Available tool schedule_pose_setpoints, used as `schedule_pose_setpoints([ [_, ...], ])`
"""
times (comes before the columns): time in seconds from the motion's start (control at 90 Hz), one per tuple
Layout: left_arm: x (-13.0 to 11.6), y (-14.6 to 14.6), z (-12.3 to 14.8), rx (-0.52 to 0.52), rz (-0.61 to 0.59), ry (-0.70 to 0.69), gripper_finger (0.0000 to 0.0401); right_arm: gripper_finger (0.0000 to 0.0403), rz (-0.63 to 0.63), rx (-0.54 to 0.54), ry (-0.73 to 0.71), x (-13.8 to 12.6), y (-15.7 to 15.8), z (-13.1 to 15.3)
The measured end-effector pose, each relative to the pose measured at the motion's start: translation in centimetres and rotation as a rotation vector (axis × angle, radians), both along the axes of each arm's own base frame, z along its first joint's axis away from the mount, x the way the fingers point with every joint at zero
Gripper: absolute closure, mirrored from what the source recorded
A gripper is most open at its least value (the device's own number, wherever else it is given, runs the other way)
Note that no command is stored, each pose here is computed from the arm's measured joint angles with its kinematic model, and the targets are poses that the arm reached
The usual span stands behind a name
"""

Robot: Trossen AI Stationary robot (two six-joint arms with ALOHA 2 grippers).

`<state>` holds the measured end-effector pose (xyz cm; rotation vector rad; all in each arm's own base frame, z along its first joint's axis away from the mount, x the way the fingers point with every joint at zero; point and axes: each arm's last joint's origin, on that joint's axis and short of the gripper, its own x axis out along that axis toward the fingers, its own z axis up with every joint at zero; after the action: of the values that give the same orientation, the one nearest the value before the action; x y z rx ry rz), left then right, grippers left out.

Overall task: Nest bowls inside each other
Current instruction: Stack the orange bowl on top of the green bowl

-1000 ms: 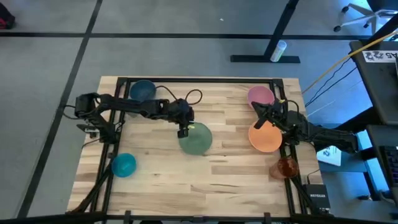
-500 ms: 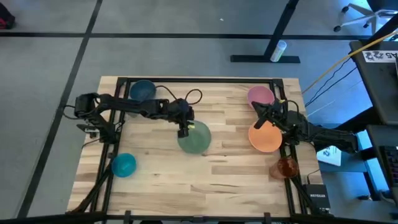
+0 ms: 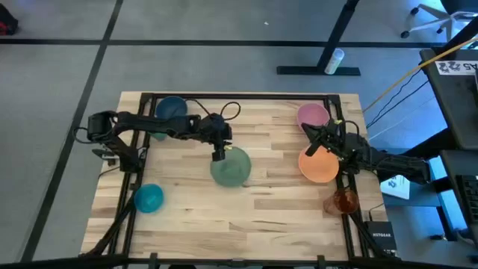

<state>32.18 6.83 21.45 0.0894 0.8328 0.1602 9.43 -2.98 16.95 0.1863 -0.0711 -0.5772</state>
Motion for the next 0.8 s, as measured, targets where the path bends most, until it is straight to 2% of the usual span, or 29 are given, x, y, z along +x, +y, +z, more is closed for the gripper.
schedule_pose_setpoints([
  [0.344,-0.4,-0.4,-0.5,-0.020,-0.004,0.069,0.0394,0.0402,0.055,0.000,0.004,0.1,0.1,0.0],
  [0.533,-0.4,-1.4,-0.6,-0.023,-0.032,0.088,0.0401,0.0402,0.086,0.004,0.007,0.1,0.2,0.0],
  [0.633,-0.3,-1.8,-0.5,-0.018,-0.050,0.082,0.0401,0.0402,0.121,0.058,0.041,-0.1,0.4,0.5],
  [0.8,-0.5,-2.4,0.6,-0.009,-0.069,0.033,0.0401,0.0402,0.163,0.243,0.167,-1.0,0.7,0.9],
])
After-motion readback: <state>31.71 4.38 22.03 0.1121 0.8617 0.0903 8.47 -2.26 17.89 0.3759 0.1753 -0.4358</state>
